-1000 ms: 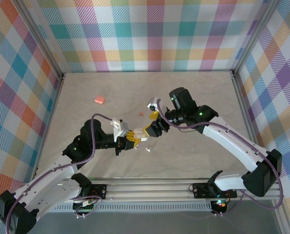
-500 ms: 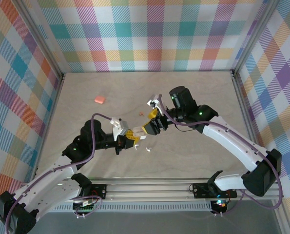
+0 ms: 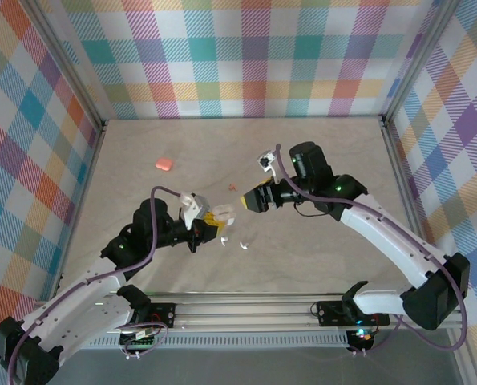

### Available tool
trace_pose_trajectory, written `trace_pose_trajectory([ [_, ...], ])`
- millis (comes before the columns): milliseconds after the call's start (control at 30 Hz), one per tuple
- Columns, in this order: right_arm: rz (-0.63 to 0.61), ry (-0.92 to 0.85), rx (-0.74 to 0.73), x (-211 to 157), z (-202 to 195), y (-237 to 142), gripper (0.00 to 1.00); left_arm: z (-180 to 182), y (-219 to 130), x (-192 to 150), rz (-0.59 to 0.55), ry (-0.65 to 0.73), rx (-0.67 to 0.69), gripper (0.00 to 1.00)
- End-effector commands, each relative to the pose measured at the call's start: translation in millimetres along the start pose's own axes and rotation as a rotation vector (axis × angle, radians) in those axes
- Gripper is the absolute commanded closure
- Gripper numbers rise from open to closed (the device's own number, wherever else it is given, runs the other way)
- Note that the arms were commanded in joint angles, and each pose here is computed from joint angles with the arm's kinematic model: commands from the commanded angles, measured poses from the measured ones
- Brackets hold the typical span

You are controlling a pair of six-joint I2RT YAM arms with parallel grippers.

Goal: Insert the wireless bluetooth earbuds into the charging case

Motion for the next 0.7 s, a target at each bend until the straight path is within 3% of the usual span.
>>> trace_pose_trajectory([
  [0, 0.088, 0.210, -0.112, -30, -29, 8, 0.30, 4, -6, -3, -0.003, -0.011, 0.032, 1.00],
  [200, 0.153, 0.452, -0.185, -75, -54, 29, 0.44, 4, -14, -8, 0.009, -0.010, 0.055, 1.00],
  [367, 0.292, 0.502, -0.237, -118, -47, 62, 0.49, 7, -23, -15, 0.011, -0.008, 0.089, 1.00],
  [500, 0.297, 0.641, -0.233, -151, -42, 88, 0.61, 6, -29, -17, 0.010, -0.005, 0.103, 1.00],
  [667, 0.355, 0.663, -0.285, -178, -35, 109, 0.73, 6, -36, -23, 0.021, -0.015, 0.119, 1.00],
])
Point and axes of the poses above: each hand's point on the last joint's axis, 136 mm out from that joint toward the fingers, its own y axis out along the fingers, its own z axis along the line the jaws close on, x = y × z, the point moved 1 cm from there along -y, back along the fingers, and after that the axes turned 10 degrees about -y, right-handed, at the moved point
